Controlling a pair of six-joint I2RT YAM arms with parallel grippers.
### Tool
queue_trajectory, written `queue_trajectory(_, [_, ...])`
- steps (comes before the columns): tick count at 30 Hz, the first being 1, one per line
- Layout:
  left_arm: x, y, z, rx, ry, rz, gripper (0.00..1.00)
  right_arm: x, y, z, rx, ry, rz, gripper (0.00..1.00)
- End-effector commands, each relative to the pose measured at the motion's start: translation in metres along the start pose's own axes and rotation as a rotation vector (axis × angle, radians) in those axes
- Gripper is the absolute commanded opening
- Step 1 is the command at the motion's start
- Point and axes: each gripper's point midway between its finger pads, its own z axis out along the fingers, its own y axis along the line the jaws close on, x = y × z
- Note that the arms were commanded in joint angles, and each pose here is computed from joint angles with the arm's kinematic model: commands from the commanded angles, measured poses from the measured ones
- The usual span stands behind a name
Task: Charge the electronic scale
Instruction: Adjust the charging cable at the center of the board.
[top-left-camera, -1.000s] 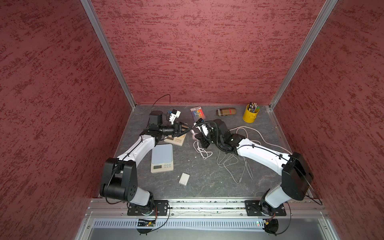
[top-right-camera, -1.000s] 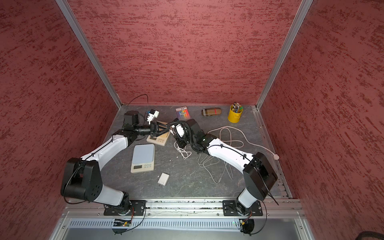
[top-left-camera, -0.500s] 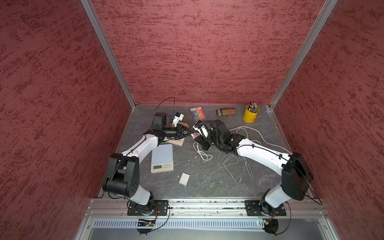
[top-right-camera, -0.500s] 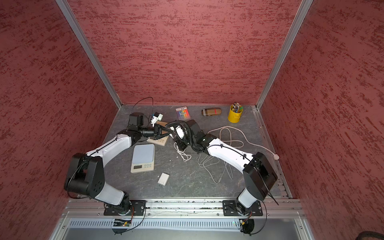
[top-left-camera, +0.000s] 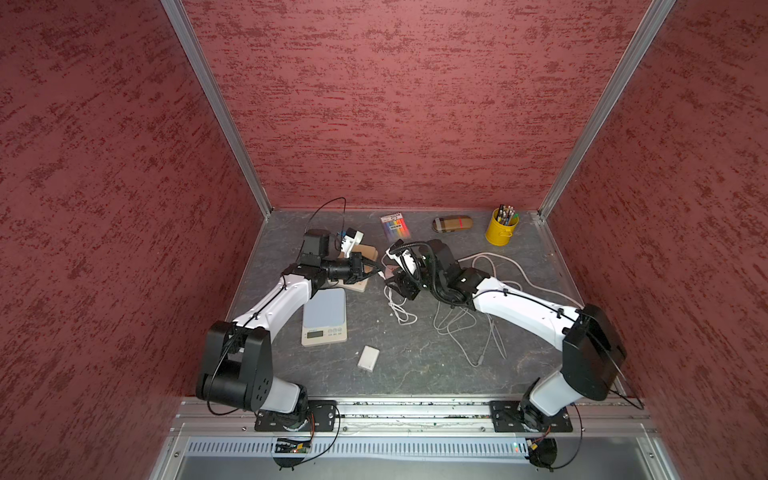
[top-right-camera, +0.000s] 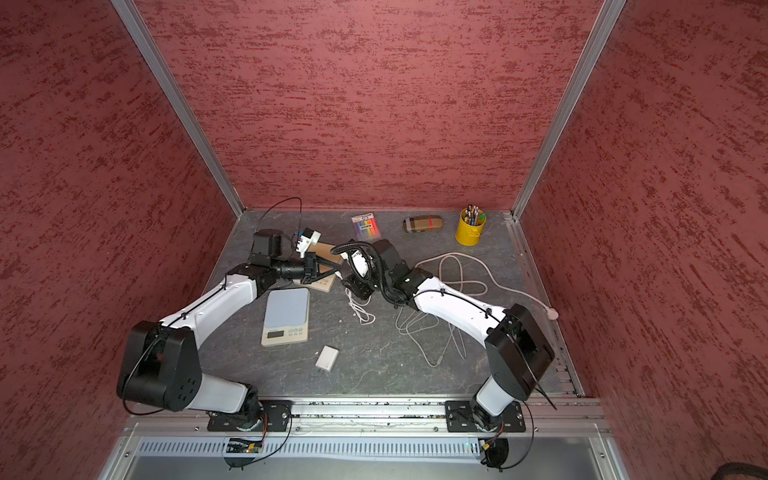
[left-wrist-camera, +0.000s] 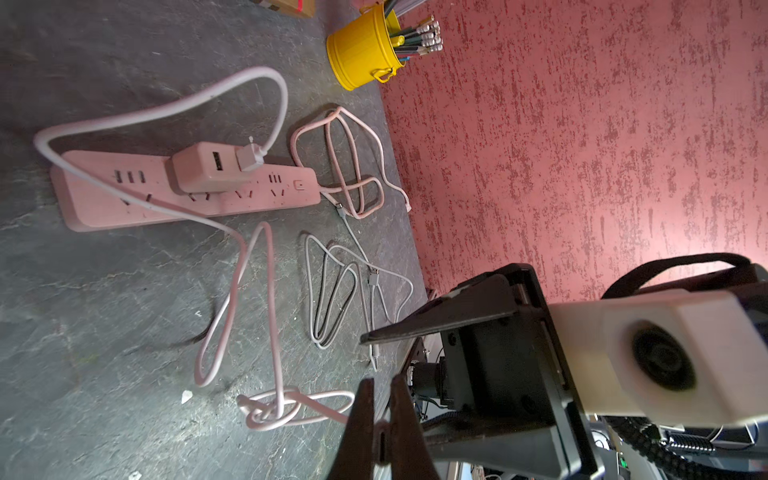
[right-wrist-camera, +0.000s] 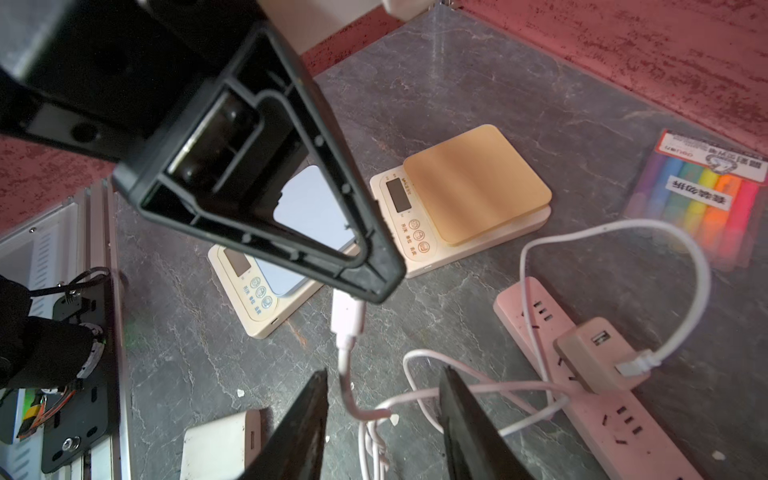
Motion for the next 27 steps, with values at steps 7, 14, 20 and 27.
queue_trajectory(7, [-0.003,-0.003,-0.005,0.01,-0.041,-0.049,0.0,-0.022,0.007,0.004,0.015,-0.055,-0.043,0.43])
queue_trajectory(14, [-0.004,-0.003,-0.005,0.028,-0.056,-0.069,0.0,-0.023,0.013,0.012,-0.008,-0.049,-0.055,0.38])
queue_trajectory(20, [-0.005,-0.005,-0.005,0.035,-0.057,-0.07,0.0,-0.023,0.012,0.018,-0.004,-0.045,-0.062,0.19])
queue_trajectory(27, [-0.006,0.0,-0.01,0.018,-0.05,-0.059,0.1,-0.03,0.009,0.021,0.013,-0.054,-0.071,0.0])
